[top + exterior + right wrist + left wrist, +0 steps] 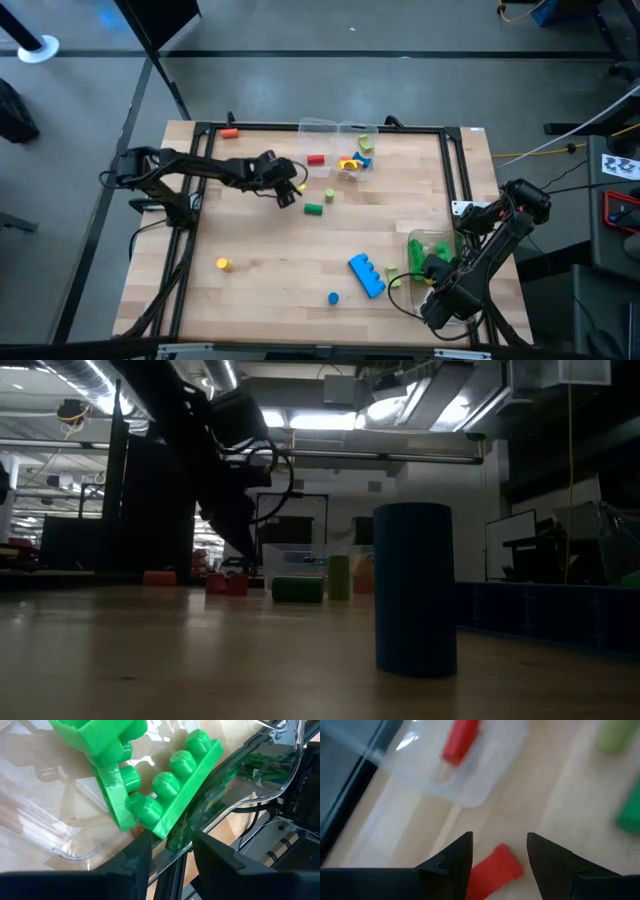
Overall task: Sort blocks by size
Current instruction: Put the red arch block into the right transparent bin, then put the light green arch block into the right transparent bin
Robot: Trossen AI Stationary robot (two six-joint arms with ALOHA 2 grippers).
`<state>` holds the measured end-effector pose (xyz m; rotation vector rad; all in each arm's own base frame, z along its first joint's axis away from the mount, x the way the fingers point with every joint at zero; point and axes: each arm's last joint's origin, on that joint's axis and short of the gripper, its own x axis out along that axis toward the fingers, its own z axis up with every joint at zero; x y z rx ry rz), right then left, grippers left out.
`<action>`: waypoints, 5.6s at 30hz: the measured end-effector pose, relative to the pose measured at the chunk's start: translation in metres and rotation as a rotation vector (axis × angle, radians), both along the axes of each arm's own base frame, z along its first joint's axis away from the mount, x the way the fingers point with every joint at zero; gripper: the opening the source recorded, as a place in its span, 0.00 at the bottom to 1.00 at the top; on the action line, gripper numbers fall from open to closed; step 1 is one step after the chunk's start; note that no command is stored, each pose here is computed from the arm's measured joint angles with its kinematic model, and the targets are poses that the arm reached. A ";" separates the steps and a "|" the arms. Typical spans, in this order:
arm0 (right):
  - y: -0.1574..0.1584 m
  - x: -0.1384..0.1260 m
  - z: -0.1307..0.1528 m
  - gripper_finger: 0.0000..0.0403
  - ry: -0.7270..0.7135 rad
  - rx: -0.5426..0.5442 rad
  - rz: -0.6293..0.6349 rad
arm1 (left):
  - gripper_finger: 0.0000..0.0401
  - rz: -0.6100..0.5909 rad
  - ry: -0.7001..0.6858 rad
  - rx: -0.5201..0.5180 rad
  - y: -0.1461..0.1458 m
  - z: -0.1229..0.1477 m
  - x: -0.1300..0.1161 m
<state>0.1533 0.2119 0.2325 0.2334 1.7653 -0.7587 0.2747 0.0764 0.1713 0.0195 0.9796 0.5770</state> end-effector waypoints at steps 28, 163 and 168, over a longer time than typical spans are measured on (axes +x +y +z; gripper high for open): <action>0.000 0.001 -0.001 0.38 -0.016 -0.007 0.008 | 0.42 0.272 -0.021 -0.173 0.007 -0.028 0.000; -0.048 0.143 -0.050 0.38 -0.070 0.323 0.623 | 0.35 -0.234 -0.439 -0.154 0.083 0.028 0.111; -0.052 0.134 -0.068 0.38 -0.024 0.338 0.613 | 0.35 -0.238 -0.426 -0.156 0.082 0.027 0.111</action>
